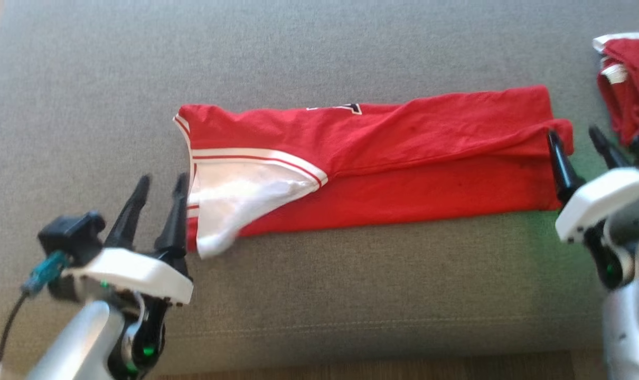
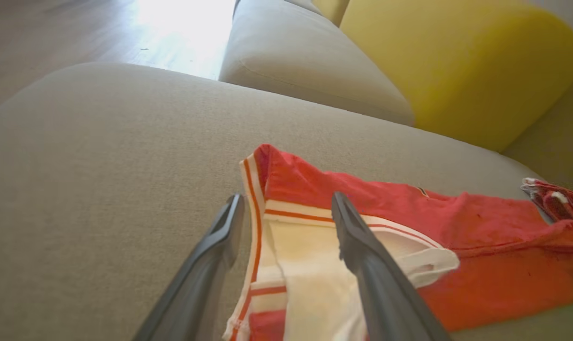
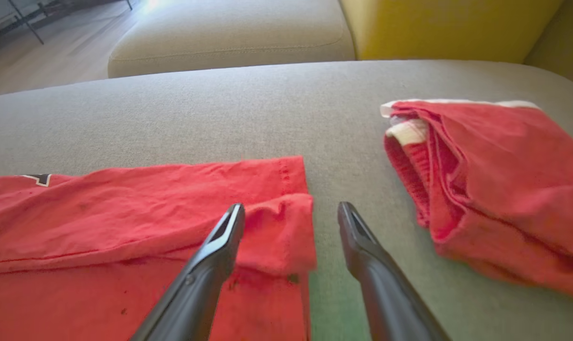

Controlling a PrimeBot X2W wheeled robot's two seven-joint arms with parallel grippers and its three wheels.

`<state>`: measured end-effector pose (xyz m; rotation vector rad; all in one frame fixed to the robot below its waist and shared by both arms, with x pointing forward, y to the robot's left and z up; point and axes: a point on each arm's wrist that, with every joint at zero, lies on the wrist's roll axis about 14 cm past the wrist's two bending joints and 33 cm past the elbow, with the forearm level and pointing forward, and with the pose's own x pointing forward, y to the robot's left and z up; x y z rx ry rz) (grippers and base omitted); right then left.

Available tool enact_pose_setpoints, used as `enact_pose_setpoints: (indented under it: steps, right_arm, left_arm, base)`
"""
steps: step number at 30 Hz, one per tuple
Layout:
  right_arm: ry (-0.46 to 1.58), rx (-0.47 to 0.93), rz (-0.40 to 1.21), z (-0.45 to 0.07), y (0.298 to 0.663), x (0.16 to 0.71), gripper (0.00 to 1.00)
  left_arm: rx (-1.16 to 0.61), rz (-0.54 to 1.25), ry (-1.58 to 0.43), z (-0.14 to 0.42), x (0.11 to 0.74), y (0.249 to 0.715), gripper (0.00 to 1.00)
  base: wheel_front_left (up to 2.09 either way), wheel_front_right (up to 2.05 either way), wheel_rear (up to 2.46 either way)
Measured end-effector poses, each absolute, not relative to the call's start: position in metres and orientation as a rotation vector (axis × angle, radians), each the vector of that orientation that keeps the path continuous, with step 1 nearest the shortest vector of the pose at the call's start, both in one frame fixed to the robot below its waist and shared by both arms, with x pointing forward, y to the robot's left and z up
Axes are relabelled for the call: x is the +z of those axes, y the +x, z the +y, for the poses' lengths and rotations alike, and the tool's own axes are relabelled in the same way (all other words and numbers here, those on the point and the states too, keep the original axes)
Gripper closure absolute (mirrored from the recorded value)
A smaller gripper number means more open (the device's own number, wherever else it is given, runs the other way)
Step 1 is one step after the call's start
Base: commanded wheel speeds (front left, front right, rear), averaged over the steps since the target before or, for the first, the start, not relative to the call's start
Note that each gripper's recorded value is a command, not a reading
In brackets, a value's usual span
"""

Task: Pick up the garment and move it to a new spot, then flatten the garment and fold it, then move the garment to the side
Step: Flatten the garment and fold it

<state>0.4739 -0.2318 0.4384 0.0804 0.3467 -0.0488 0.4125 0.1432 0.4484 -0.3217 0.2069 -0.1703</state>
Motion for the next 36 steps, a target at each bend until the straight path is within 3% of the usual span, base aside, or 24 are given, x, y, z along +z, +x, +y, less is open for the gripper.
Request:
enact_pose_setpoints:
  steps: [4,10,21,35,36]
  right_arm:
    - [0.141,-0.082,0.372,-0.232,0.449,0.431,0.0]
    - [0.217,-0.104,0.391,-0.23,0.436,0.427,0.0]
    - [0.242,-0.107,0.413,-0.22,0.475,0.427,0.0]
    - [0.121,-0.093,0.639,-0.211,0.465,0.379,0.0]
    - [0.121,-0.089,0.647,-0.21,0.465,0.378,0.2]
  left_arm:
    - [-0.09,0.223,-0.336,0.148,0.442,0.392,0.0]
    - [-0.123,0.264,-0.35,0.126,0.432,0.361,0.0]
    - [-0.147,0.196,-0.287,0.112,0.447,0.353,0.0]
    - [-0.137,0.162,-0.284,0.11,0.453,0.351,0.0]
    - [-0.137,0.16,-0.284,0.111,0.453,0.352,0.0]
  base:
    - [0.0,0.0,0.0]
    - [0.0,0.0,0.0]
    - [0.0,0.0,0.0]
    - [0.0,0.0,0.0]
    - [0.0,0.0,0.0]
